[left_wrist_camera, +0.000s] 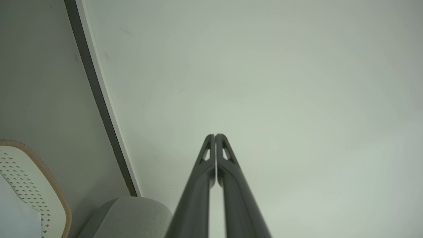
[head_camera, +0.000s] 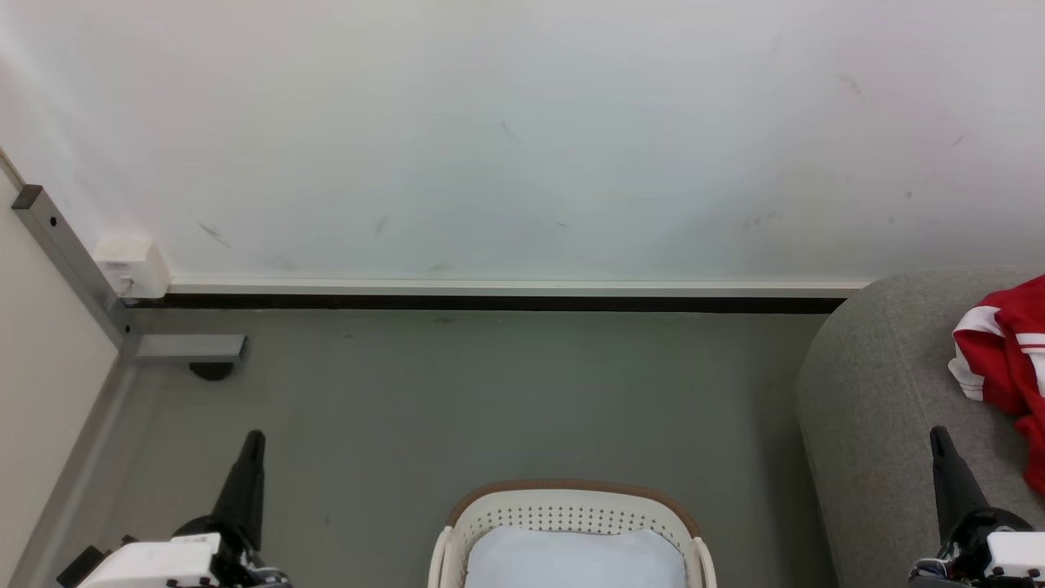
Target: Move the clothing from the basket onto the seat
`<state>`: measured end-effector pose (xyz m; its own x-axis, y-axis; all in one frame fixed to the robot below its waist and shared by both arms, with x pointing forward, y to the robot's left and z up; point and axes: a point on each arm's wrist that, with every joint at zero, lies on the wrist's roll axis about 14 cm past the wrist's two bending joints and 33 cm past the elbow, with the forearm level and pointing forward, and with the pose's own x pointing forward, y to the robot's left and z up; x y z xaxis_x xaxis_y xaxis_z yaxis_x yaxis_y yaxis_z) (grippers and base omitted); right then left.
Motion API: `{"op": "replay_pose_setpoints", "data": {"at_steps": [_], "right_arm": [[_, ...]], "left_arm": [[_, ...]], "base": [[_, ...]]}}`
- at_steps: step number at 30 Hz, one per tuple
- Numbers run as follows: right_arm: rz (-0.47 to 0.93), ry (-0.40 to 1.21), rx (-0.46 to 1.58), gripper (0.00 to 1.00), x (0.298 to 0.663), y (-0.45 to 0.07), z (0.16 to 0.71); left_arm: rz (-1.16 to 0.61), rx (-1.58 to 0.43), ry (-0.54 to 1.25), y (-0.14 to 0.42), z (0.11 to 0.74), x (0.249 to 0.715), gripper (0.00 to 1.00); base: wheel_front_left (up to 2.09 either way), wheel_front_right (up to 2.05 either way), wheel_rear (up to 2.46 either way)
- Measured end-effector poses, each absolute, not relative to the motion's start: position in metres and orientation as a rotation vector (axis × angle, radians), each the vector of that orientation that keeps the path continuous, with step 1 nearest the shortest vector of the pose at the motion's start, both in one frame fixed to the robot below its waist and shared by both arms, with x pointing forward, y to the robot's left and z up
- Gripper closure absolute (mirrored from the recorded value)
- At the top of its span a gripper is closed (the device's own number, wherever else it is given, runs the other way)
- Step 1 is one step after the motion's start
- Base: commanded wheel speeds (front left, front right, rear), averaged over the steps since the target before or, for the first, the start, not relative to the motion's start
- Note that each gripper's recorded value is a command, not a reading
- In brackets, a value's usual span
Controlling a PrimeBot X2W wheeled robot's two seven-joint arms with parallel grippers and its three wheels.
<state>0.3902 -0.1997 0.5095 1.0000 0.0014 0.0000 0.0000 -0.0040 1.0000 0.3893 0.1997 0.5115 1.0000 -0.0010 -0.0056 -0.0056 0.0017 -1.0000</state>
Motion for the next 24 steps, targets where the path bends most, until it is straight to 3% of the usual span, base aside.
{"op": "replay_pose_setpoints", "data": {"at_steps": [24], "right_arm": [[0.002,0.002,1.574,1.00,0.3902,-0.1996,0.5096]], "left_arm": [[0.003,-1.569,0.005,0.1997,0.5116,0.3893,1.00]], "base": [[0.00,0.00,0.00]]}}
